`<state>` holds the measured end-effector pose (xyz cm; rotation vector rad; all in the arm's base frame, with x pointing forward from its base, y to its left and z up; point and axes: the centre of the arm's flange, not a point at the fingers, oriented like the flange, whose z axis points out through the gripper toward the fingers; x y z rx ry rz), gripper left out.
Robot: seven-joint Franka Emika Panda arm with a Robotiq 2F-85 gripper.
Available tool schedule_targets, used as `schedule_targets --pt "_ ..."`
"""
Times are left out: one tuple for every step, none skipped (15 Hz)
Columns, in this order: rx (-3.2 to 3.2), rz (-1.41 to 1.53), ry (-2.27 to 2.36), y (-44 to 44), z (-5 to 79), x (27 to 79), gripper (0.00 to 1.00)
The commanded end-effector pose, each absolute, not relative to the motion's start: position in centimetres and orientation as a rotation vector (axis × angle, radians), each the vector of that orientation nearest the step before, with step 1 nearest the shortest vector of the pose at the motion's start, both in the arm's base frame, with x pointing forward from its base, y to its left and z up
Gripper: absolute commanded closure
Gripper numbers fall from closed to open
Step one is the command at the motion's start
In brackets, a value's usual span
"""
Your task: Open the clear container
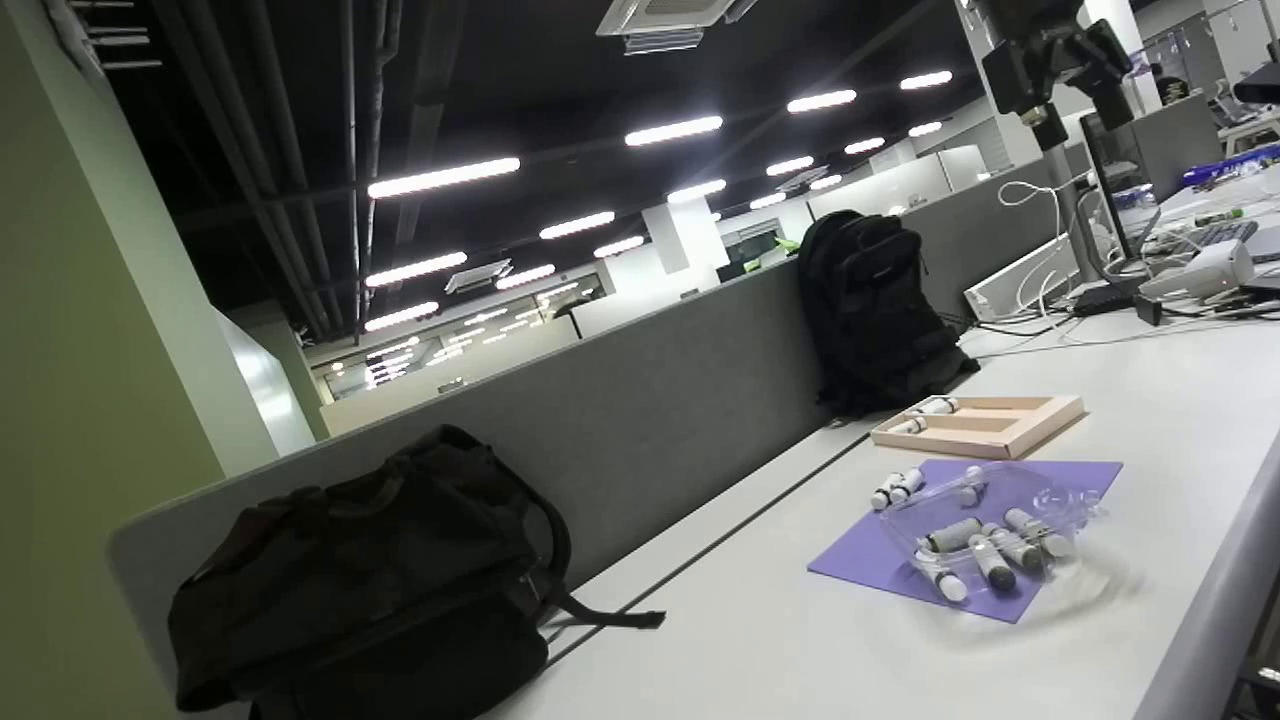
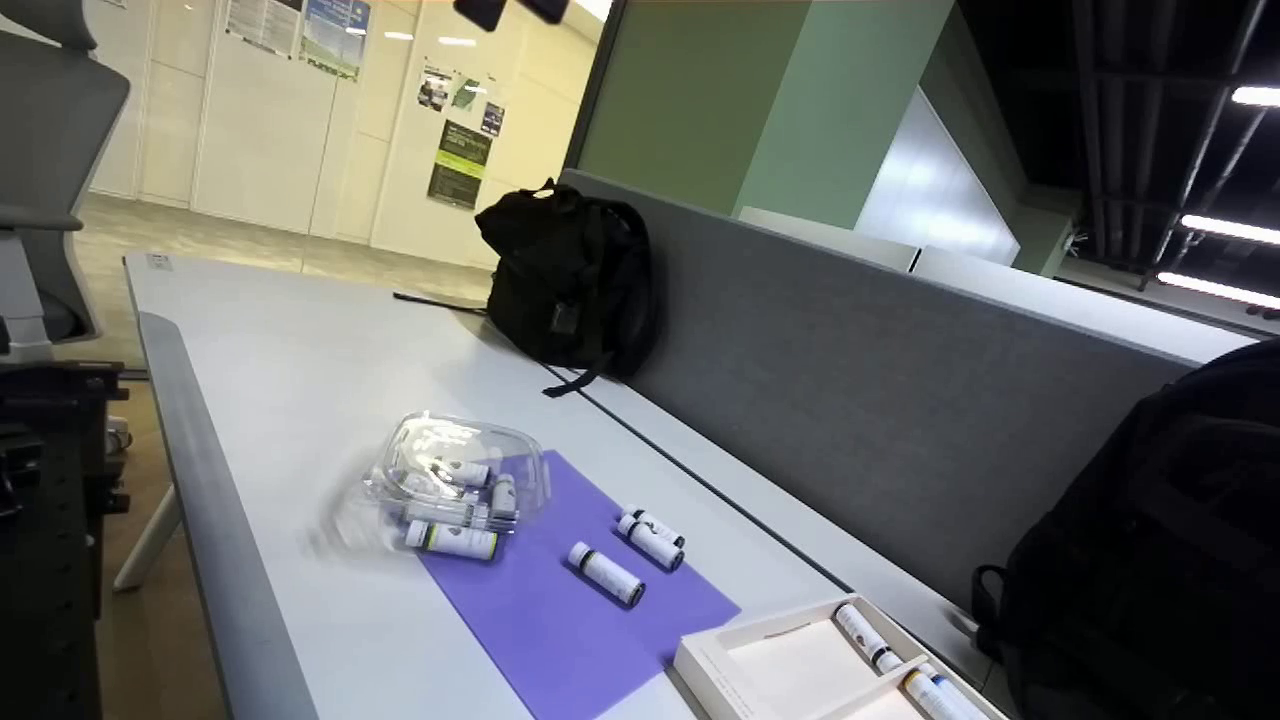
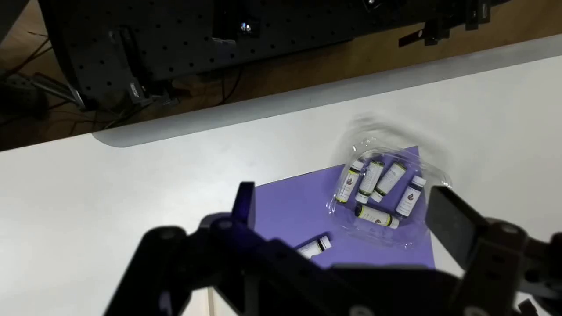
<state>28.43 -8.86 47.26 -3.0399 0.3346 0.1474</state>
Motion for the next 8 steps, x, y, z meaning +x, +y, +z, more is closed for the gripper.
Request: schedule_targets --pt "-3.019 0.133 0.357 -8.6 46.6 28.5 0.00" --pt "-2.984 0.162 0.426 -8.2 45.7 28.8 0.00" --pt "-2.948 0.191 0.467 -8.1 44.9 29.0 0.00" --pt "-2.913 0.195 0.509 -8.1 43.6 29.2 0.00" --pt "-2.877 0.206 0.548 -8.1 42.5 29.3 0.00" --pt "-2.844 0.194 0.589 -8.1 41.2 29.5 0.00" --pt "-2.811 0.176 0.630 -8.1 40.1 29.6 0.00" --pt "-2.785 0.128 0.663 -8.1 38.8 29.8 0.00"
